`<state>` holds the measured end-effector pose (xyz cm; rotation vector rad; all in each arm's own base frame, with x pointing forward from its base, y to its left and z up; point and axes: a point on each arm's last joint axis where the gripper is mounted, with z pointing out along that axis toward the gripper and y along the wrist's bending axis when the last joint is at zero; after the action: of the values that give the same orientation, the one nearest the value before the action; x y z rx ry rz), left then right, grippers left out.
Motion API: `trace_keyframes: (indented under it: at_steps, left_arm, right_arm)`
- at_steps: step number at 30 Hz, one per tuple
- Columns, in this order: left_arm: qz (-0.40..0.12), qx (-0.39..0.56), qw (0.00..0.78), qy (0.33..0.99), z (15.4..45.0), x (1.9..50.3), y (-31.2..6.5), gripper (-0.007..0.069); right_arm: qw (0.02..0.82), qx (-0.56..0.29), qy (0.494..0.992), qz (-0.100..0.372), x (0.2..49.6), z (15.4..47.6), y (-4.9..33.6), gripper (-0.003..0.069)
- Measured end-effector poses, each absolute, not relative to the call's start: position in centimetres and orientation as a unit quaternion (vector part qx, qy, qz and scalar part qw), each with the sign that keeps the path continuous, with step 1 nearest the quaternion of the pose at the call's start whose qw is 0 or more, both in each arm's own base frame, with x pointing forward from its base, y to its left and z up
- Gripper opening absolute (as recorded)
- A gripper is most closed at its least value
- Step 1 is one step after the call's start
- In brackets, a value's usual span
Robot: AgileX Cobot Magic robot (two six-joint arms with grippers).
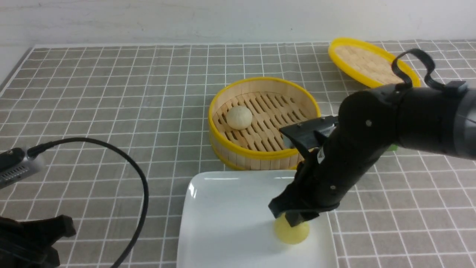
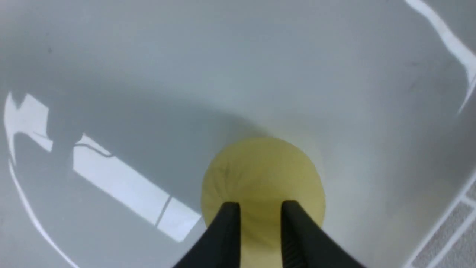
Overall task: Put the steamed buns into the plate on the grey tablecloth.
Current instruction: 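Move the steamed bun from the bamboo steamer onto the white plate with the right gripper, then reach into the bamboo steamer and grasp a bun with the left gripper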
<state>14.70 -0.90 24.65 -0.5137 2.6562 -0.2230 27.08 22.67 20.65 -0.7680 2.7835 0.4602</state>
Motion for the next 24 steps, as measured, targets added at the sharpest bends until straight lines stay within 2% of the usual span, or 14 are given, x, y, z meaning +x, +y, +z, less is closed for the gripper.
trace_keyframes:
  at_steps: [3, 6, 9, 10, 11, 12, 15, 18, 22, 24]
  left_arm:
    - [-0.082, -0.185, 0.212, 0.956, 24.9, 14.8, -0.9, 0.0196]
    - [-0.093, -0.189, 0.215, 0.954, 25.7, 15.2, -1.1, 0.0232]
    - [-0.122, -0.165, 0.246, 0.947, 28.5, 16.5, -1.6, 0.0281]
    - [-0.124, -0.162, 0.249, 0.947, 28.7, 16.6, -1.6, 0.0283]
    - [-0.138, -0.138, 0.263, 0.945, 30.3, 17.4, -2.0, 0.0293]
    - [-0.147, -0.123, 0.268, 0.944, 31.3, 18.1, -2.2, 0.0296]
    - [-0.171, -0.102, 0.261, 0.945, 32.6, 19.4, -2.7, 0.0297]
    - [-0.233, -0.062, 0.218, 0.946, 33.6, 22.7, -4.1, 0.0300]
    - [-0.291, -0.017, 0.180, 0.940, 33.5, 26.6, -5.9, 0.0300]
    - [-0.302, 0.001, 0.172, 0.938, 33.4, 28.4, -7.1, 0.0300]
  right_arm:
    - [0.115, -0.270, 0.944, 0.150, 27.2, 21.0, 22.6, 0.0279]
    - [0.126, -0.285, 0.940, 0.140, 27.2, 22.4, 22.3, 0.0281]
    - [0.170, -0.311, 0.928, 0.116, 26.6, 27.3, 21.2, 0.0182]
    - [0.171, -0.312, 0.928, 0.114, 26.5, 27.5, 21.1, 0.0174]
    - [0.185, -0.319, 0.925, 0.096, 25.6, 29.8, 20.0, 0.0098]
    - [0.198, -0.319, 0.923, 0.082, 24.8, 31.4, 19.0, 0.0056]
    - [0.206, -0.305, 0.928, 0.058, 23.1, 33.7, 17.1, -0.0005]
    - [0.221, -0.262, 0.939, 0.029, 19.8, 36.4, 13.6, -0.0017]
    - [0.233, -0.237, 0.943, 0.022, 17.0, 36.3, 11.2, -0.0017]
    - [0.227, -0.235, 0.945, 0.017, 15.8, 35.7, 10.2, -0.0017]
